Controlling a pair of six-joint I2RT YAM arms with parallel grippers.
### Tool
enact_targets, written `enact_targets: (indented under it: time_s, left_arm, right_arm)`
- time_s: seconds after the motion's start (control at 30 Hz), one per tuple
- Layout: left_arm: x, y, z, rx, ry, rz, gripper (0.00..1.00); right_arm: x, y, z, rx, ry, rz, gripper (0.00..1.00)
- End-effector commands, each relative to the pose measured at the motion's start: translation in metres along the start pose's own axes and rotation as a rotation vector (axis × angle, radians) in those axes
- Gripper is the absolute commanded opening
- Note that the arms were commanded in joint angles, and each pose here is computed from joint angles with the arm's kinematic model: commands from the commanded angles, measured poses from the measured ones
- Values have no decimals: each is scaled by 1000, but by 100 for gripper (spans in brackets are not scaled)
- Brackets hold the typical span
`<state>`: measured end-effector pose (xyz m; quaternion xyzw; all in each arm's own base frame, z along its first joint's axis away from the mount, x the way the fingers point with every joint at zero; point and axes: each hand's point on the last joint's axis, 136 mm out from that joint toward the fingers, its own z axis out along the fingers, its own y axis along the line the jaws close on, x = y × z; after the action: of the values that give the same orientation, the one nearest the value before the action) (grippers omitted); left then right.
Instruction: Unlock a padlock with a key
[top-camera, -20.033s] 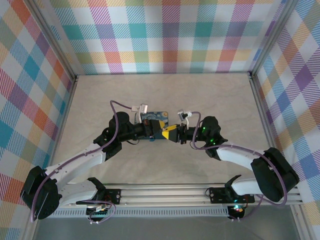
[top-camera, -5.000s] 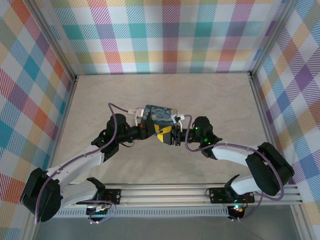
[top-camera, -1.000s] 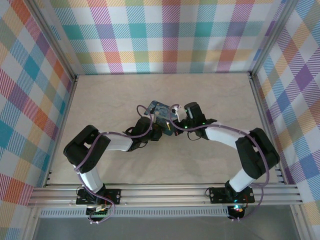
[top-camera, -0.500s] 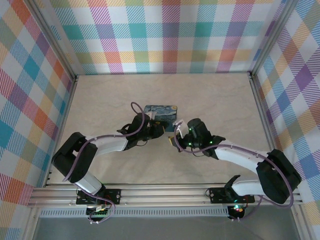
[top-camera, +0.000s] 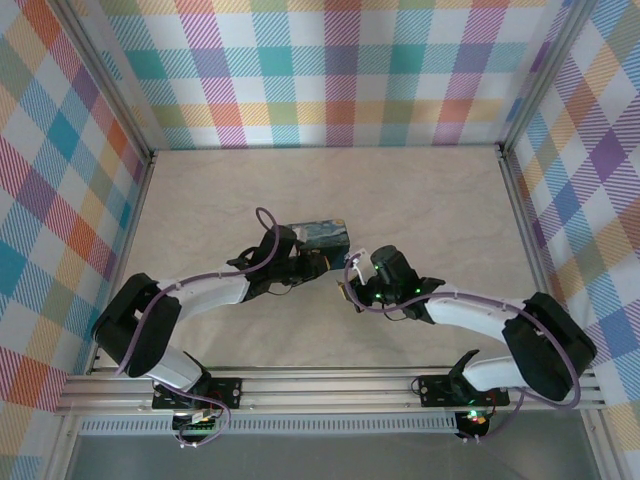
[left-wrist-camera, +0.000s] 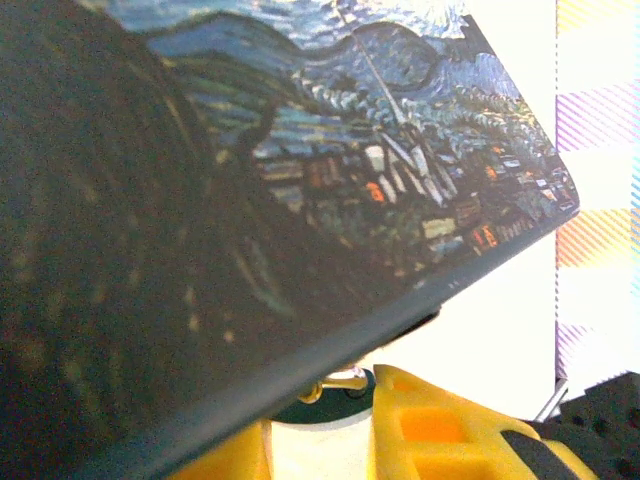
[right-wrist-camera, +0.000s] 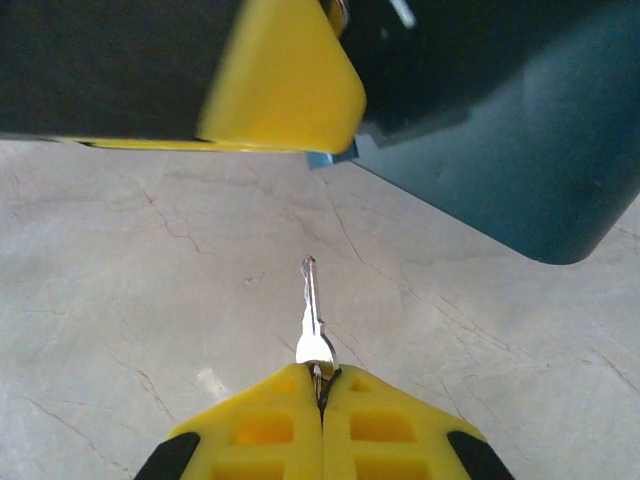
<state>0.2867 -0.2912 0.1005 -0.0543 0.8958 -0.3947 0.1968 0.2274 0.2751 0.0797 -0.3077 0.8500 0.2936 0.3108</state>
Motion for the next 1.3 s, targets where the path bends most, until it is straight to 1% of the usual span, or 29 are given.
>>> enact_targets:
  time_s: [0.0, 0.6, 1.27]
  left_arm:
    - [-4, -25, -10, 65, -2, 6, 12]
    - [1, -21, -14, 60, 1, -2, 12]
    - [3, -18, -13, 60, 1, -12, 12]
  right_arm:
    - [-14, 3, 6, -15, -31, -19, 0]
    - [-32, 7, 15, -38, -69, -24, 0]
    - [-41, 6, 18, -31, -102, -19, 0]
